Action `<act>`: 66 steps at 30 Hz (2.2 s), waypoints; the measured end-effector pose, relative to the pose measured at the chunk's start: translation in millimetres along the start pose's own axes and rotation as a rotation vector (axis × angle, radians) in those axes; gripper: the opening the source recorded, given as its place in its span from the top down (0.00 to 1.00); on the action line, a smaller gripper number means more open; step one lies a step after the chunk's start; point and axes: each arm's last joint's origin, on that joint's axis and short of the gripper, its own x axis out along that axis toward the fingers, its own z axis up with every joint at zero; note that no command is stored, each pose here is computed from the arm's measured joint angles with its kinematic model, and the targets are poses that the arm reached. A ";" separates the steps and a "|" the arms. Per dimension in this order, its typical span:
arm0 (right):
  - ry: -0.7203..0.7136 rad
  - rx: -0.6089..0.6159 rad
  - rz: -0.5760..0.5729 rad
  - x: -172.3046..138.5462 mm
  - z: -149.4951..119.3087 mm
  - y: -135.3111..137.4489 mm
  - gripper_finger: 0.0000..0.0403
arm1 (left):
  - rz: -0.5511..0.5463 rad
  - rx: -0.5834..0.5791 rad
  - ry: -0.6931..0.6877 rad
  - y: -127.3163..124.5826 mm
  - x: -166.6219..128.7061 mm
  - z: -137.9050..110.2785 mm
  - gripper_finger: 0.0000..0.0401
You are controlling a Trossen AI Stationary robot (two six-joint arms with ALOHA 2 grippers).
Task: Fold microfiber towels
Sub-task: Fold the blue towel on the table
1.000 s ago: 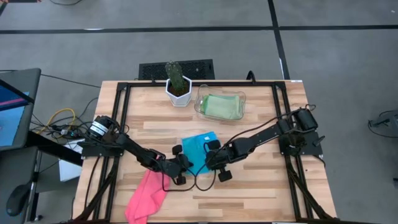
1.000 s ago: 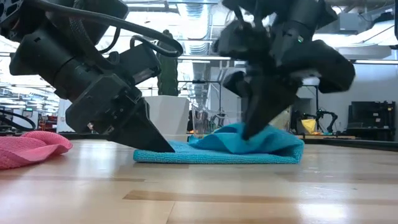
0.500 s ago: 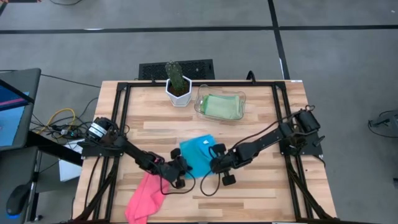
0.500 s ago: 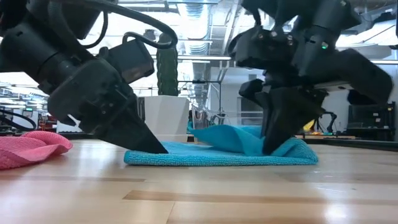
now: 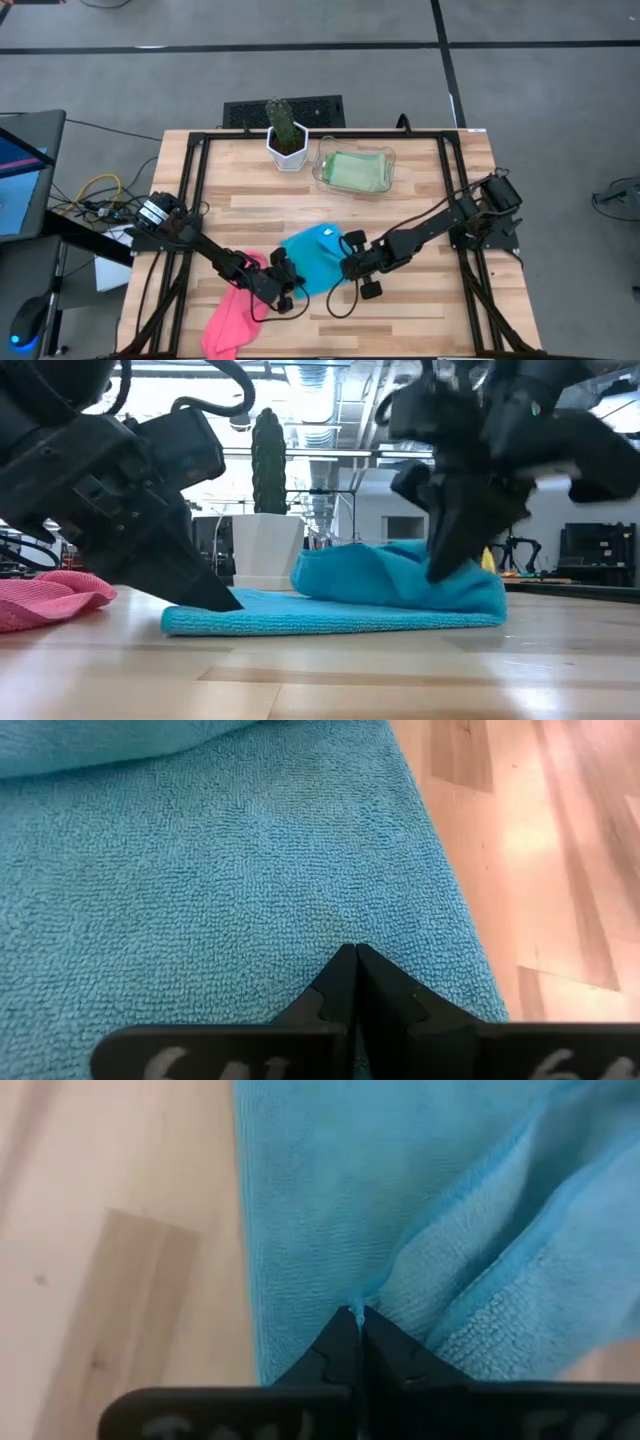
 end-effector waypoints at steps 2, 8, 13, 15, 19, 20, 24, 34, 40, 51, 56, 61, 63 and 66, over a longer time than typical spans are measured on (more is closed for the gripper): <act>-0.041 -0.004 0.000 -7.7 4.0 -1.0 0.95 | -0.005 -0.012 0.000 -2.0 -1.1 -1.4 1.00; -0.066 -0.021 -0.037 -14.1 6.2 -2.8 0.94 | -0.014 -0.023 -0.001 -4.2 -2.3 -3.0 1.00; 0.021 0.010 -0.176 -30.9 -3.6 -10.0 0.96 | -0.046 -0.025 0.031 -11.5 -7.0 -10.0 1.00; 0.055 0.059 -0.205 -39.7 -9.1 -12.0 0.96 | -0.049 -0.025 0.031 -12.5 -7.6 -10.8 1.00; 0.070 0.203 -0.240 -42.4 -28.7 -8.8 0.93 | -0.042 -0.031 0.025 -12.9 -7.9 -11.1 1.00; 0.073 0.241 -0.240 -40.4 -34.2 -5.9 0.92 | -0.043 -0.031 0.025 -13.0 -8.0 -11.2 1.00; 0.060 0.324 -0.224 -27.6 -54.3 12.0 0.92 | -0.045 -0.030 0.018 -13.3 -8.0 -10.7 1.00; 0.015 0.408 -0.173 -33.5 -76.4 43.0 0.86 | -0.047 -0.030 0.008 -13.7 -7.8 -10.2 1.00; -0.081 0.438 -0.093 -64.0 -76.6 62.7 0.73 | -0.042 -0.018 0.003 -13.1 -7.4 -9.6 1.00; -0.278 0.408 -0.262 -80.5 -81.6 82.6 0.60 | -0.052 -0.012 -0.018 -14.1 -7.8 -7.5 1.00; -0.467 0.291 -0.285 -69.6 -65.4 85.9 0.60 | -0.115 0.017 -0.108 -20.3 -18.3 9.1 1.00; -0.543 0.318 -0.237 -34.7 -79.9 95.1 0.68 | -0.095 0.047 -0.185 -22.5 -28.6 22.8 1.00; -0.535 0.317 -0.224 -18.3 -91.6 100.3 0.72 | -0.088 0.051 -0.209 -21.5 -29.9 27.5 1.00; -0.477 0.362 -0.217 3.7 -109.6 105.4 0.77 | -0.063 0.050 -0.227 -17.6 -27.0 31.8 1.00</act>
